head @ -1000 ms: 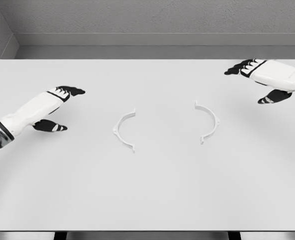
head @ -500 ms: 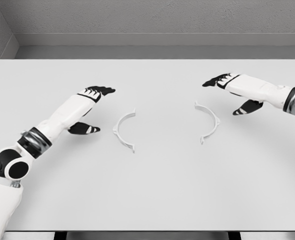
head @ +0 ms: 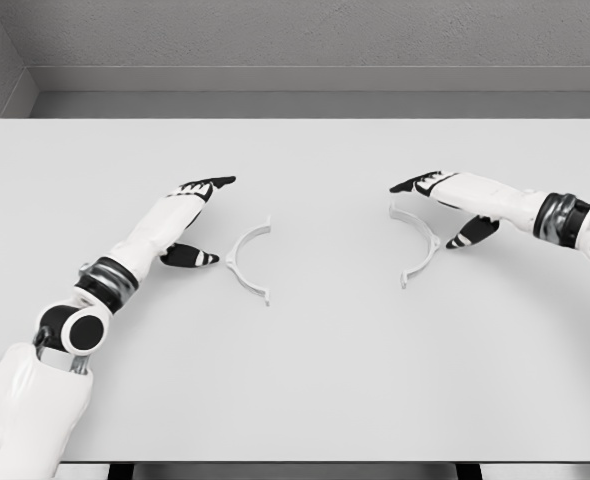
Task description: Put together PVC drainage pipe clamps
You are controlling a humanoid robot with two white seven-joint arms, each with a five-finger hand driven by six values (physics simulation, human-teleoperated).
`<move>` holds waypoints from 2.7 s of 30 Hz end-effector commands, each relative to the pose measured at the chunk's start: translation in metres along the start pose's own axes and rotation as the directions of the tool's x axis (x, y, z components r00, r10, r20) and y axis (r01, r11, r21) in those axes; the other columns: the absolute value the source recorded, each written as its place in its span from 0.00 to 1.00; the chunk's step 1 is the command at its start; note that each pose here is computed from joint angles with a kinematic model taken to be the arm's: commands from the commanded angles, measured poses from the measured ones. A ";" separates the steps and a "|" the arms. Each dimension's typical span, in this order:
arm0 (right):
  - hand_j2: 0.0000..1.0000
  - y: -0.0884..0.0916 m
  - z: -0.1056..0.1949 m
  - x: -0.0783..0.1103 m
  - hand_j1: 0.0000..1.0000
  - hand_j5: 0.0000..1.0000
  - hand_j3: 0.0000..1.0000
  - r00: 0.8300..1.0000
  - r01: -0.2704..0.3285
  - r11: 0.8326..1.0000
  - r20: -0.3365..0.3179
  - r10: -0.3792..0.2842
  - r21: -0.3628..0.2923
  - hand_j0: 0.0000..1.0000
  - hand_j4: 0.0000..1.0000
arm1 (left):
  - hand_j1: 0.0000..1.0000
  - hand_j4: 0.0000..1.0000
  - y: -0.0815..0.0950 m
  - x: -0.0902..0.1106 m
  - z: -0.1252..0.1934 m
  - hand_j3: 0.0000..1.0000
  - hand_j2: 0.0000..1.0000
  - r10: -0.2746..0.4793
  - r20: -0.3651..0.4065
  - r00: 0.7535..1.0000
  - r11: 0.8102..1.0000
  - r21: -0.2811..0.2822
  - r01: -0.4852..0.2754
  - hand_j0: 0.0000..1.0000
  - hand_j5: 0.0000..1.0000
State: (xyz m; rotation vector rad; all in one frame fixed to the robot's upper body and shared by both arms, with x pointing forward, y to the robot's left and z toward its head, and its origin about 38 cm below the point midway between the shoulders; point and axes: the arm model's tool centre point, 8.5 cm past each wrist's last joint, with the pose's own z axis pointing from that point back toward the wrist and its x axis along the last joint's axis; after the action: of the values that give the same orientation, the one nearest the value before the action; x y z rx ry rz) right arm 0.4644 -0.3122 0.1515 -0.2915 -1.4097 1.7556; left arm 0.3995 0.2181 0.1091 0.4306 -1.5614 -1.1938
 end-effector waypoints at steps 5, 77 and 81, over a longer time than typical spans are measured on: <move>1.00 0.005 -0.006 -0.003 1.00 1.00 1.00 1.000 0.023 1.000 -0.011 -0.023 0.006 1.00 1.00 | 1.00 1.00 -0.005 -0.002 -0.004 1.00 1.00 0.016 -0.026 1.000 1.000 -0.008 -0.016 1.00 1.00; 1.00 -0.001 -0.027 0.019 1.00 1.00 1.00 0.999 0.020 1.000 0.039 -0.019 -0.016 1.00 1.00 | 1.00 1.00 -0.007 0.039 -0.029 1.00 1.00 0.045 0.053 0.998 0.999 0.027 -0.046 1.00 1.00; 1.00 -0.008 -0.026 0.016 1.00 1.00 1.00 1.000 0.014 1.000 0.029 -0.013 -0.025 1.00 1.00 | 1.00 1.00 -0.012 0.034 -0.023 1.00 1.00 0.035 0.041 0.999 0.999 0.011 -0.036 1.00 1.00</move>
State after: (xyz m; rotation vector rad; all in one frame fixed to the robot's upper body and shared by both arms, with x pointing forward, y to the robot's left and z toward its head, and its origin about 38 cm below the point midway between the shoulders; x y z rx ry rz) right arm 0.4761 -0.2804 0.1584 -0.2764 -1.4580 1.7492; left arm 0.4034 0.1730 0.1133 0.3796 -1.6040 -1.1710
